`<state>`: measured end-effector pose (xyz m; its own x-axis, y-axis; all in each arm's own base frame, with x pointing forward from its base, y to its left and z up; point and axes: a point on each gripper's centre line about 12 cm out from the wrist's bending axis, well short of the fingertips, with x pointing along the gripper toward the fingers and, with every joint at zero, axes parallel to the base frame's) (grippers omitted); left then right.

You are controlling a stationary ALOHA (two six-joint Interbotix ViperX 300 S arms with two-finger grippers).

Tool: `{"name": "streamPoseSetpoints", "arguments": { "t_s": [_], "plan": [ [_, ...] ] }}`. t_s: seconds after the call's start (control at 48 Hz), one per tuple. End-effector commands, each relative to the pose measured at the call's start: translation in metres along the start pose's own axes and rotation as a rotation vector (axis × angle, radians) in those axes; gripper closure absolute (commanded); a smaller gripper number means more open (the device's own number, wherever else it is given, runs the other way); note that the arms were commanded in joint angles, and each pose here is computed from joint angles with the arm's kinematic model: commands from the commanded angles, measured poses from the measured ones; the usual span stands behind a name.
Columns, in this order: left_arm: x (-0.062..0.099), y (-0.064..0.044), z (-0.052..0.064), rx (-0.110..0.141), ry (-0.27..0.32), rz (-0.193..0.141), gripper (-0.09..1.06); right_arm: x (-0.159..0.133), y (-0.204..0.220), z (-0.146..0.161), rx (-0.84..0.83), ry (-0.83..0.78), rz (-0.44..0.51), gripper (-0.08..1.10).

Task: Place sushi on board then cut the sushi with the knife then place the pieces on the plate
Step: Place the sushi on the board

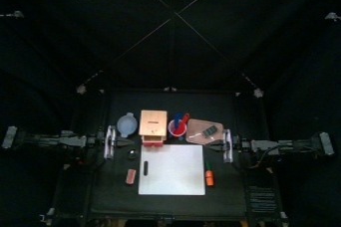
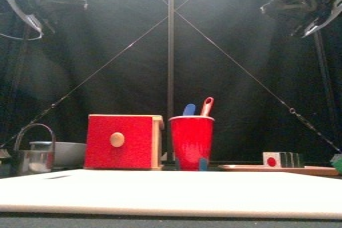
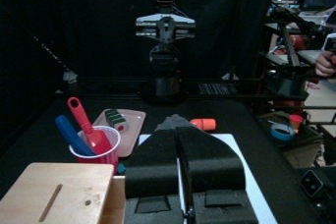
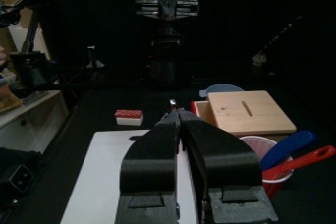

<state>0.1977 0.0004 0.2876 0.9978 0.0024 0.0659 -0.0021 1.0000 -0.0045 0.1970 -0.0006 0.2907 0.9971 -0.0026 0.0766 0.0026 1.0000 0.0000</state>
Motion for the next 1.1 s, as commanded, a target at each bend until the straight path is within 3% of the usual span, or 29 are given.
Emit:
{"name": "streamPoseSetpoints", "arguments": {
  "t_s": [0.021, 0.25, 0.479, 0.625, 0.75, 1.104],
  "plan": [
    [0.006, 0.000, 0.007, 0.001, -0.015, -0.002, 0.96, 0.008, -0.007, -0.003, 0.025, 0.050, -0.035, 0.99],
    [0.005, 0.005, 0.007, 0.004, -0.020, 0.026, 0.95, 0.021, -0.056, -0.043, 0.091, 0.482, -0.258, 0.86],
    [0.005, 0.011, 0.004, 0.004, -0.011, 0.057, 0.95, 0.006, -0.097, -0.058, 0.041, 0.834, -0.404, 0.50],
    [0.004, 0.013, 0.004, -0.001, -0.019, 0.063, 0.95, 0.002, -0.103, -0.070, -0.010, 0.970, -0.416, 0.19],
    [0.004, 0.013, 0.006, -0.003, -0.050, 0.066, 0.95, 0.005, -0.102, -0.081, -0.023, 1.018, -0.392, 0.01],
    [0.001, 0.019, 0.002, -0.017, -0.074, 0.097, 0.95, 0.017, -0.104, -0.118, -0.195, 1.200, -0.279, 0.00]
  ]
}}
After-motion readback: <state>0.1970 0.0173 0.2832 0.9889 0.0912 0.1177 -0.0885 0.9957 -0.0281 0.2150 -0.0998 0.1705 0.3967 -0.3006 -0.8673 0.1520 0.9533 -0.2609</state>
